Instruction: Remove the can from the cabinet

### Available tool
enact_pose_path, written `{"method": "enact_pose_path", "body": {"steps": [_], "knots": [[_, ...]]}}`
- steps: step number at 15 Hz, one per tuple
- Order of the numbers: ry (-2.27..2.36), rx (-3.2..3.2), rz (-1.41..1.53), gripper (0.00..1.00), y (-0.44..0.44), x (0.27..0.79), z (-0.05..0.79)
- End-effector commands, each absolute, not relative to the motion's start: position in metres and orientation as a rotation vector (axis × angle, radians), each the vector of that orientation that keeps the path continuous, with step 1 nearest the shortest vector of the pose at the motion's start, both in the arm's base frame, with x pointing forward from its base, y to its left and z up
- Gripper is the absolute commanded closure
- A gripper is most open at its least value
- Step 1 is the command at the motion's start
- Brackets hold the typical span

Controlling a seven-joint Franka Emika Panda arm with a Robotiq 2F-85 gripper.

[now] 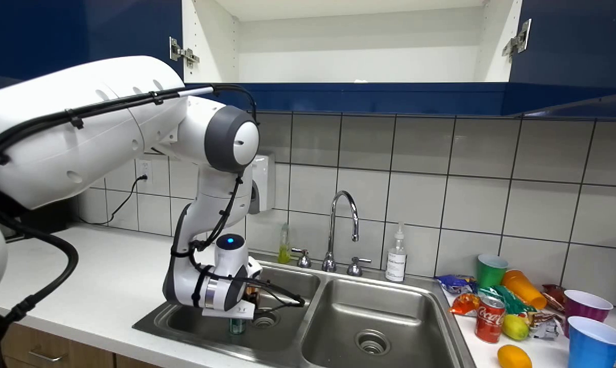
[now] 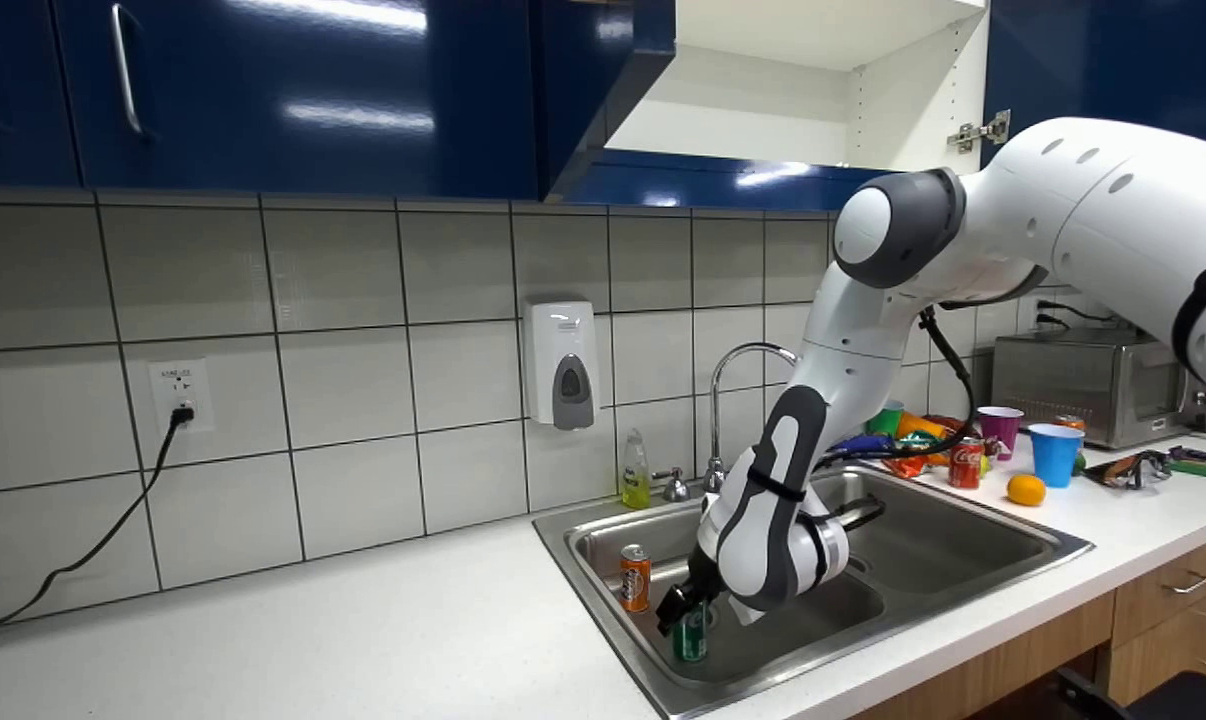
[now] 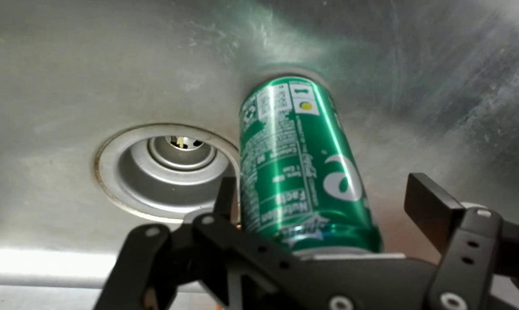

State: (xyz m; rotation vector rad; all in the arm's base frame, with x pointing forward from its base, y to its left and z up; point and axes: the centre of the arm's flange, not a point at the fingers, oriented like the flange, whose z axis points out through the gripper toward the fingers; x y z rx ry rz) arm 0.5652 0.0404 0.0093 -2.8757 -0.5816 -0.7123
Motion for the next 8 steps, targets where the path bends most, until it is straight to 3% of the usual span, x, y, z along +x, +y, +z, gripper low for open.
{"method": "enact_pose_path", "body": {"steps": [1,8], "knots": [[-0.575,-2.878,-0.718,0.00,0.046,0.533,0.023],[-0.519,-2.894,-0.711,0.00,0.039,0.527,0.039]]}}
